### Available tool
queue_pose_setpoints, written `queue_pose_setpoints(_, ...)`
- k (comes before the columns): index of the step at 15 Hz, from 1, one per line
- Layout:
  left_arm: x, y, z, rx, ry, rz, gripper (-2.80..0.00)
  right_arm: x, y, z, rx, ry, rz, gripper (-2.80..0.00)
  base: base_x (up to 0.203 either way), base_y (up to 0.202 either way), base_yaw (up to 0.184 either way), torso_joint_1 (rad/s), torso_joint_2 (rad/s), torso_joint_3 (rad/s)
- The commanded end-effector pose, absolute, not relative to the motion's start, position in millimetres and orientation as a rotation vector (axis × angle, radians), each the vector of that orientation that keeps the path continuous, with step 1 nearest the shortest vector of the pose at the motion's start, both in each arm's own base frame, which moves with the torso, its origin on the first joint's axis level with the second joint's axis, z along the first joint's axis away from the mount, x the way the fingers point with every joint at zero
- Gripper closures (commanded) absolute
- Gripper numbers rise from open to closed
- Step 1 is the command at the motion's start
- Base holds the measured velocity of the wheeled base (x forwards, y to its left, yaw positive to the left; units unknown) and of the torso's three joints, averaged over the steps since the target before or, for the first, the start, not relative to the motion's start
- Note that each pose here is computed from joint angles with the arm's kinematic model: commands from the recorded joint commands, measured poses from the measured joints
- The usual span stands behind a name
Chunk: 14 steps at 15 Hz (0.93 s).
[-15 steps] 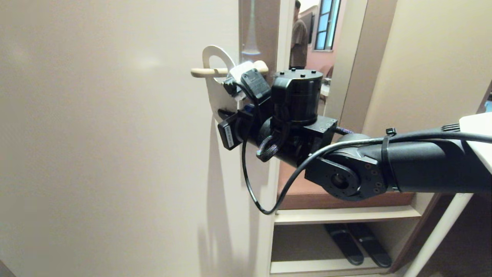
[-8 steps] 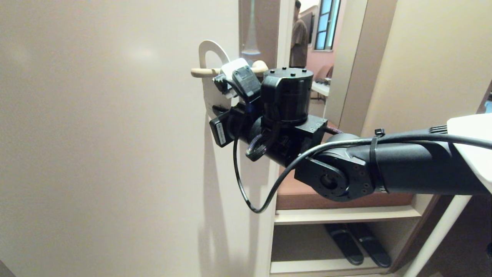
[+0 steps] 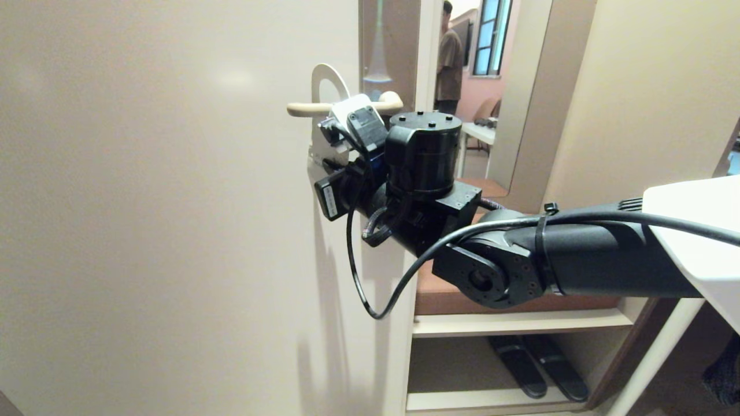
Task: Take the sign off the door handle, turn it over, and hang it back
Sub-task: Take down the sign
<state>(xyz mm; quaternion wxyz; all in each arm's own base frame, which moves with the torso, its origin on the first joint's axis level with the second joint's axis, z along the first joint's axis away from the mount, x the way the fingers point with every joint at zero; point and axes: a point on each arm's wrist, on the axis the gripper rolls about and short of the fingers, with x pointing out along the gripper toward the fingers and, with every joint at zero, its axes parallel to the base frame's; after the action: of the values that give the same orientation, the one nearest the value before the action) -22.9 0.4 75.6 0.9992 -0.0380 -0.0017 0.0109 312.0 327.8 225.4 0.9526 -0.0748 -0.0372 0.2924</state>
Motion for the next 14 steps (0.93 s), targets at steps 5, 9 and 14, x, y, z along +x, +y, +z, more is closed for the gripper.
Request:
queue_pose_setpoints(5,-22.8,0.4,75.6,-0.077,-0.002,0.023,0.0,319.9,334.2,218.6,-0.153,-0.076,0.569,0.0,0.0,0.0,0.0,0.0,0.0,0.0)
queue_pose_setpoints(9,-22.8,0.4,75.6,-0.077,-0.002,0.023,0.0,323.7,339.3,219.8,-0.145,-0.093,0.57,0.0,0.0,0.0,0.0,0.0,0.0,0.0)
queue_pose_setpoints(14,-22.8,0.4,75.6,-0.077,-0.002,0.023,0.0,325.3,341.1,215.1,-0.149,-0.085,0.57,0.0,0.0,0.0,0.0,0.0,0.0,0.0)
